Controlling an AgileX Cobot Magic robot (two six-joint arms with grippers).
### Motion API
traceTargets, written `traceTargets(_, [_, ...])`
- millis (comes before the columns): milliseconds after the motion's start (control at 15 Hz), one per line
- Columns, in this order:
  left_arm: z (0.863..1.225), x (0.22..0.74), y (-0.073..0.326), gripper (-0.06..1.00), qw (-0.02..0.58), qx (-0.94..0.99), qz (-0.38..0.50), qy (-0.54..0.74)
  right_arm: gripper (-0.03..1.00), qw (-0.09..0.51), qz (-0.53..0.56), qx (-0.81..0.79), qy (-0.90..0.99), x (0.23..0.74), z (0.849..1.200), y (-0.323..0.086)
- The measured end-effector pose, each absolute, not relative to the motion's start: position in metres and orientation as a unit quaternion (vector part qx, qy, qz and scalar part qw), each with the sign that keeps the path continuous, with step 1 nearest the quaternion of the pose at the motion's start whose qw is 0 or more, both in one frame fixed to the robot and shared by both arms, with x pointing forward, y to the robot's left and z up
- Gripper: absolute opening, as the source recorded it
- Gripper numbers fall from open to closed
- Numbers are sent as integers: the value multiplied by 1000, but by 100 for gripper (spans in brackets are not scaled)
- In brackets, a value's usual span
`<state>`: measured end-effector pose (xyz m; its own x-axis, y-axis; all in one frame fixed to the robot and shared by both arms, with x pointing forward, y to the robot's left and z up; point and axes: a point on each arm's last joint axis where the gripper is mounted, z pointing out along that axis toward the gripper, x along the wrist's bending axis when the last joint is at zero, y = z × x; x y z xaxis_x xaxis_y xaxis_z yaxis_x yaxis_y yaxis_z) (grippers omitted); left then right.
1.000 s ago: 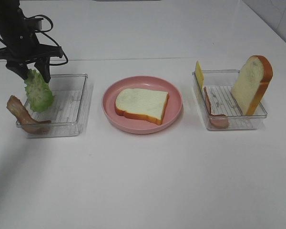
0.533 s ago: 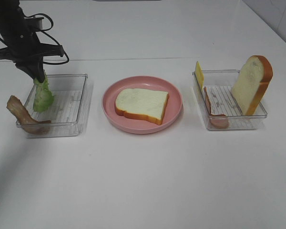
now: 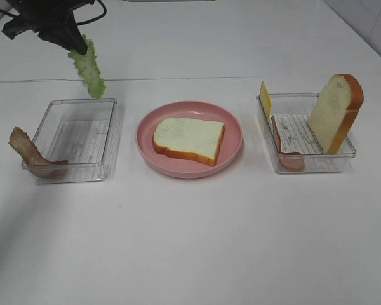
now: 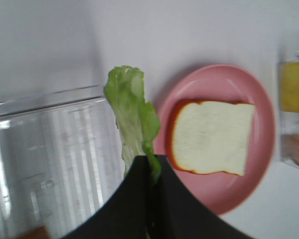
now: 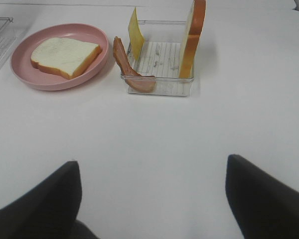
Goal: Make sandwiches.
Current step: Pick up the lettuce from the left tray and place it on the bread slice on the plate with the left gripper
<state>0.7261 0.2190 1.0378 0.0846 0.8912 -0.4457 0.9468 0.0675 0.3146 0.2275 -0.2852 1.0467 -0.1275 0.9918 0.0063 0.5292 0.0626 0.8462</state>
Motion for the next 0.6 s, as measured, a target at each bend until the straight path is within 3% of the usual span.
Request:
traceTargets(200, [1049, 723, 194, 0, 354, 687, -114, 624, 76, 317, 365, 579, 656, 228, 1047, -285])
traceTargets(400, [1050, 719, 161, 0, 378, 706, -120, 586, 76, 317, 365, 579, 656, 228, 1047, -285])
traceTargets(600, [1024, 714, 118, 0, 370, 723, -159, 562, 76, 317, 365, 579, 656, 228, 1047, -285])
